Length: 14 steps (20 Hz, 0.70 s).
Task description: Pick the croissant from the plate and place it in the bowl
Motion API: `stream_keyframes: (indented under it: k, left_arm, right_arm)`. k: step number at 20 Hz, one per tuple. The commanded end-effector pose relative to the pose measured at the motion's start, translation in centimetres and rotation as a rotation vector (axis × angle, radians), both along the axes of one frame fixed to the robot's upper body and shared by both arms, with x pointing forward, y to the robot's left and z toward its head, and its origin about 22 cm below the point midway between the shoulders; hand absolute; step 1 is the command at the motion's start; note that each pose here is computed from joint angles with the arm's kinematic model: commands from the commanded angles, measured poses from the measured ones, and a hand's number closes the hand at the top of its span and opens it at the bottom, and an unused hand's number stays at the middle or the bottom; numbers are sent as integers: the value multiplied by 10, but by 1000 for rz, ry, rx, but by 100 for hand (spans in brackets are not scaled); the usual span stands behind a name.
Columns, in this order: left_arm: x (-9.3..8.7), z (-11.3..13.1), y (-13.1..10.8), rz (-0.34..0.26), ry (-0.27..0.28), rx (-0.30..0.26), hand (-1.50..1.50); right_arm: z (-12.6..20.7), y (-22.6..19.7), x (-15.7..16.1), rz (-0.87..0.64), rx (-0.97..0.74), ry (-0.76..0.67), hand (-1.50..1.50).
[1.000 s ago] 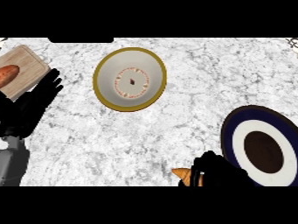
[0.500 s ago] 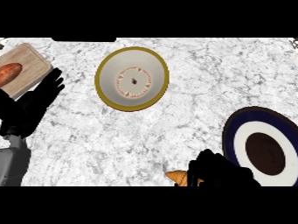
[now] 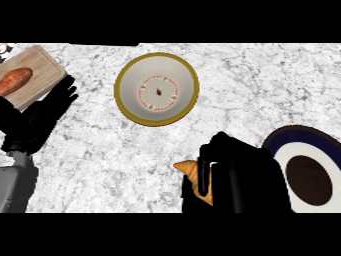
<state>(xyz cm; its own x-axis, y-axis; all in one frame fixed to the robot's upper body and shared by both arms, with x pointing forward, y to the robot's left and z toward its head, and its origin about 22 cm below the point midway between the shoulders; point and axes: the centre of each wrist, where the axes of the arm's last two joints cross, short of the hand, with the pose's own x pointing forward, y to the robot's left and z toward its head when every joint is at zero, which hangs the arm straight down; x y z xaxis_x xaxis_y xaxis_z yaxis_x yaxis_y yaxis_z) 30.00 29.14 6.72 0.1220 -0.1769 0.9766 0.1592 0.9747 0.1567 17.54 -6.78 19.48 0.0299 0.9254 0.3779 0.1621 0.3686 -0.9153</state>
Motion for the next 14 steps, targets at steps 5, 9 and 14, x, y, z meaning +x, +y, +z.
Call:
stream_keyframes:
  k: [5, 9, 14]
  left_arm:
    - [4, -1, -11, -39, -7, 8, 0]
    - [1, 2, -9, -29, -4, -15, 0]
    - [10, 8, -26, -43, -16, -6, 0]
  right_arm:
    - [40, 27, 67, -193, 77, 11, 150]
    - [52, 44, 100, -214, 71, 28, 150]
    - [72, 55, 146, -260, 86, 39, 150]
